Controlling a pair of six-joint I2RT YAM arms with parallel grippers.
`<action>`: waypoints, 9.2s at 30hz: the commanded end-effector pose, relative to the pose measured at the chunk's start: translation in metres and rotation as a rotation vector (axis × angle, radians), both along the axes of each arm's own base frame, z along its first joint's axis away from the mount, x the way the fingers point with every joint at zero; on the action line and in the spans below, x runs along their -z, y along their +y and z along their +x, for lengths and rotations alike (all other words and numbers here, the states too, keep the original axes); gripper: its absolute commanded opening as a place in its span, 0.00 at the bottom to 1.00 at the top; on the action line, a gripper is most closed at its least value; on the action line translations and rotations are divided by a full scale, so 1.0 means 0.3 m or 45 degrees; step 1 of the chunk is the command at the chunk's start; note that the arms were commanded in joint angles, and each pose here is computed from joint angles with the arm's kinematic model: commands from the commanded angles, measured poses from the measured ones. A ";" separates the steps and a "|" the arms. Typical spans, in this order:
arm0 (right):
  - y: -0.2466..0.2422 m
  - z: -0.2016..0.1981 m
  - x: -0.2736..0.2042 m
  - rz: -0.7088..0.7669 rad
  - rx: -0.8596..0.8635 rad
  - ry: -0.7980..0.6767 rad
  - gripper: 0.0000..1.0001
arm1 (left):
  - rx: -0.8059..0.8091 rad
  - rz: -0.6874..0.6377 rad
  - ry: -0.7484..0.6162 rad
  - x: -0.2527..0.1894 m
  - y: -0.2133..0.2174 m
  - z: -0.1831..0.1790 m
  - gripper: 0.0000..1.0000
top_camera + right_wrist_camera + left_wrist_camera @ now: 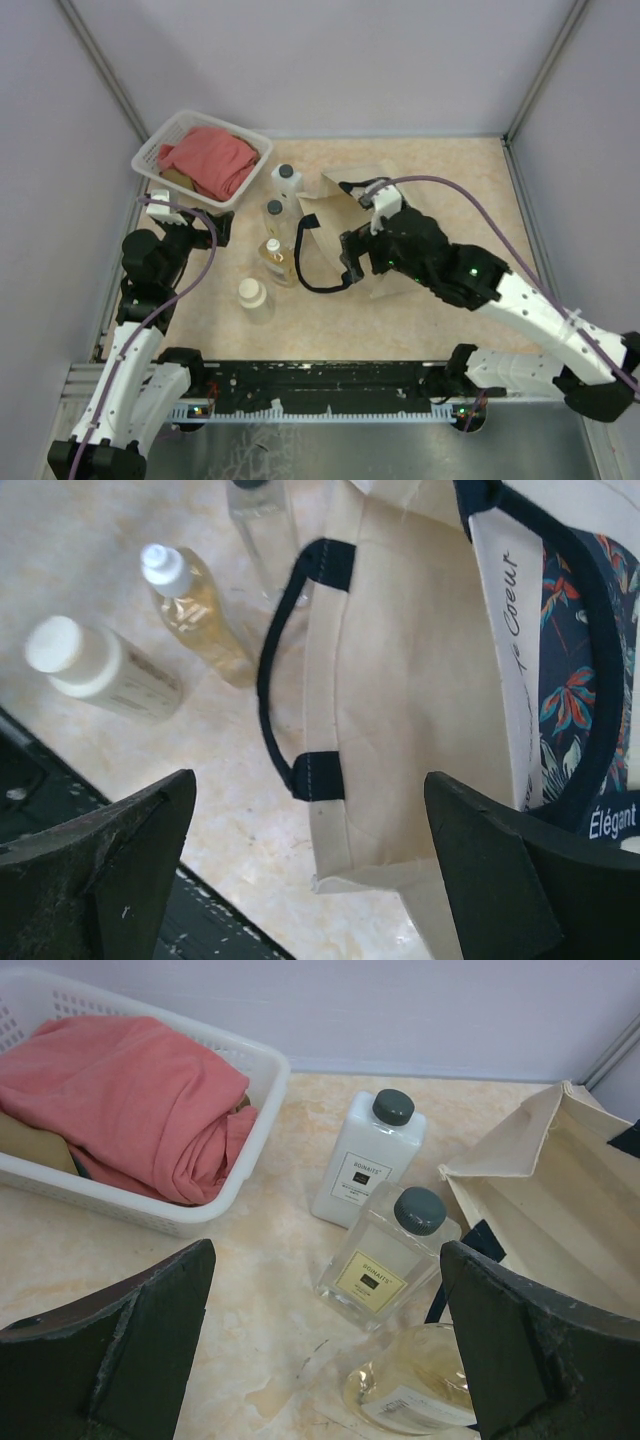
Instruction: Place the personal care products into the canvas bag
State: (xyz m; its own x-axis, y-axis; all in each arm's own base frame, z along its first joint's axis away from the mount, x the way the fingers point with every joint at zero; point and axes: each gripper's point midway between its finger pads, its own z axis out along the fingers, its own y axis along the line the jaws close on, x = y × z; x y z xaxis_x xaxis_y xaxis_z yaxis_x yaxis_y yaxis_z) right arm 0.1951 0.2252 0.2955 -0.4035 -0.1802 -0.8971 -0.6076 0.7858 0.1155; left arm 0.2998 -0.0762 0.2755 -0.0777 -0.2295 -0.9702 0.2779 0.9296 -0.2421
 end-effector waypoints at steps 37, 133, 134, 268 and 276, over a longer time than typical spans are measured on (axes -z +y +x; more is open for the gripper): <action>-0.239 0.358 0.224 -0.613 0.633 -0.205 0.99 | -0.008 0.024 -0.044 -0.001 0.003 0.010 0.99; -0.293 0.390 0.275 0.335 0.615 0.244 0.00 | 0.717 0.232 0.406 -0.021 -0.347 0.611 0.99; -0.296 0.391 0.274 0.333 0.622 0.240 0.00 | 0.696 0.230 0.444 -0.010 -0.340 0.625 0.99; -0.330 0.356 0.287 0.208 0.589 0.210 0.01 | 1.302 0.358 -0.421 -0.426 -1.247 0.171 0.00; -0.343 0.321 0.259 0.199 0.583 0.208 0.01 | 1.243 0.395 -0.411 -0.307 -1.348 0.235 0.00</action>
State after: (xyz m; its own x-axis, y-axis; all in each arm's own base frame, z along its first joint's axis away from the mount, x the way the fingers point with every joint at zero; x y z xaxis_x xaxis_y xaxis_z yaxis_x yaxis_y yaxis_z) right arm 0.2932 0.1251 0.1945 -0.5867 0.1900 -0.7872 -0.1440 0.9321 0.3323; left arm 0.3664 -0.4670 0.2867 -0.0465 0.2311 -0.9718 0.9691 0.2463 0.0122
